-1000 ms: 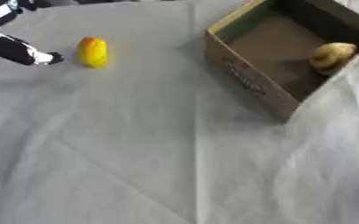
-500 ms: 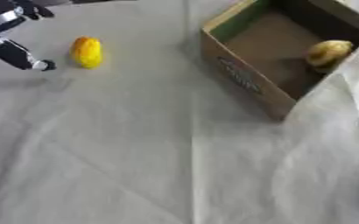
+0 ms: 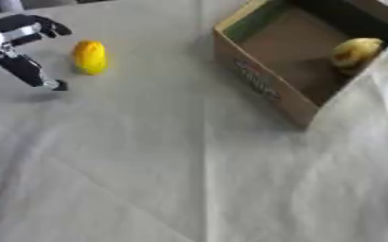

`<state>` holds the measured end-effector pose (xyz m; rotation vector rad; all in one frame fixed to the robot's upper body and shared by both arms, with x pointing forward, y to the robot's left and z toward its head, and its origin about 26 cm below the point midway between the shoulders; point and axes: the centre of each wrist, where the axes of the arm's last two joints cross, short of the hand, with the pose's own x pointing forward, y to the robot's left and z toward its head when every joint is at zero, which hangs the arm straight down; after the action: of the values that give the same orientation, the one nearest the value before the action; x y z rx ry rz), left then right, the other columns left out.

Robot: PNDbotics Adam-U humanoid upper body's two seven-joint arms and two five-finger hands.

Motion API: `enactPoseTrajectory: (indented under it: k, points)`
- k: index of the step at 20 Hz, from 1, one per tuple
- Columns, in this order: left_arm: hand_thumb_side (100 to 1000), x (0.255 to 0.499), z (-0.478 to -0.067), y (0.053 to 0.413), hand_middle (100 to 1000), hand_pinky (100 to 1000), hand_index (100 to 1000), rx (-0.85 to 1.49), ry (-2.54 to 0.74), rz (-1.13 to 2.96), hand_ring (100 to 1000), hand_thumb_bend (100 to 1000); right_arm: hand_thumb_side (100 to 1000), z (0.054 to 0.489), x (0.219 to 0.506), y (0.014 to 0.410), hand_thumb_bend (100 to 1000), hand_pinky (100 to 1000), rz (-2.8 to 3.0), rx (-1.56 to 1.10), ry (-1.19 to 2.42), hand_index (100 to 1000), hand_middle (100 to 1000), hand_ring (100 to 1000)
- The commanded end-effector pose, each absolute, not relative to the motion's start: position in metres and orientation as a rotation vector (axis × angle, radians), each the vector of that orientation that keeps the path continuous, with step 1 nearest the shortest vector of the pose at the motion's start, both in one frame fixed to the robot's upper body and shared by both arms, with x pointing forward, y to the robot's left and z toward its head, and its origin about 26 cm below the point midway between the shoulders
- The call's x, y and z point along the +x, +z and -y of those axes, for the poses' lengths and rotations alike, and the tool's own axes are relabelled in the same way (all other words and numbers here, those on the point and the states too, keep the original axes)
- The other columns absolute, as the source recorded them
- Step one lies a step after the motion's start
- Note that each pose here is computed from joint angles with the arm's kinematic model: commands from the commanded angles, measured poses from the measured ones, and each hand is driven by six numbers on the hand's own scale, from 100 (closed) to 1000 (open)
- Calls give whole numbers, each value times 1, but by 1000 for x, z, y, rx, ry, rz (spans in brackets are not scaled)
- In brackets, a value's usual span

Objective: Pick up objects on the table and place them in the box.

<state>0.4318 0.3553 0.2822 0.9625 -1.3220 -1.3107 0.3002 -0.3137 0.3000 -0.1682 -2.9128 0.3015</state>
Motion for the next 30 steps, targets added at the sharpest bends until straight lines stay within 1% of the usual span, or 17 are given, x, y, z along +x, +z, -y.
enactPoseTrajectory:
  k: [1,8,9,12,14,16,18,20,23,24,28,30]
  points:
    - [100,433,-360,294,877,912,921,1051,-1276,1311,917,623,588,313,296,310,100,885,2935,-179,350,830,614,983]
    - [100,443,-361,288,836,863,885,1054,-1219,1305,882,479,590,312,296,311,100,887,2931,-172,353,831,611,987]
    - [100,443,-361,287,821,849,870,1049,-1213,1307,869,447,590,312,296,311,100,887,2931,-170,353,831,611,987]
    - [100,445,-361,285,794,830,845,1042,-1196,1319,847,398,591,311,296,311,100,888,2932,-163,355,831,610,987]
    - [100,446,-360,284,765,810,816,1041,-1185,1327,818,342,591,310,296,312,100,889,2934,-156,354,832,610,987]
    - [100,447,-359,283,744,789,795,1042,-1177,1333,790,334,590,309,297,312,100,889,2935,-151,355,832,609,988]
    - [100,448,-359,282,701,766,757,1054,-1166,1339,759,320,590,309,297,312,100,889,2935,-147,358,832,609,988]
    - [100,448,-358,281,636,743,699,1070,-1151,1352,713,269,590,308,297,312,100,890,2934,-143,359,833,609,990]
    - [100,448,-356,282,598,718,656,1099,-1136,1376,679,213,589,309,297,311,100,891,2928,-144,363,834,609,990]
    - [100,446,-355,285,591,714,646,1110,-1129,1395,673,177,589,309,297,311,100,891,2926,-146,363,834,609,990]
    - [100,436,-340,311,576,702,626,1142,-1137,1511,656,106,590,311,296,310,100,891,2922,-155,357,834,611,986]
    - [100,427,-322,329,576,702,626,1148,-1165,1598,653,100,589,312,296,309,100,890,2924,-158,350,834,613,981]
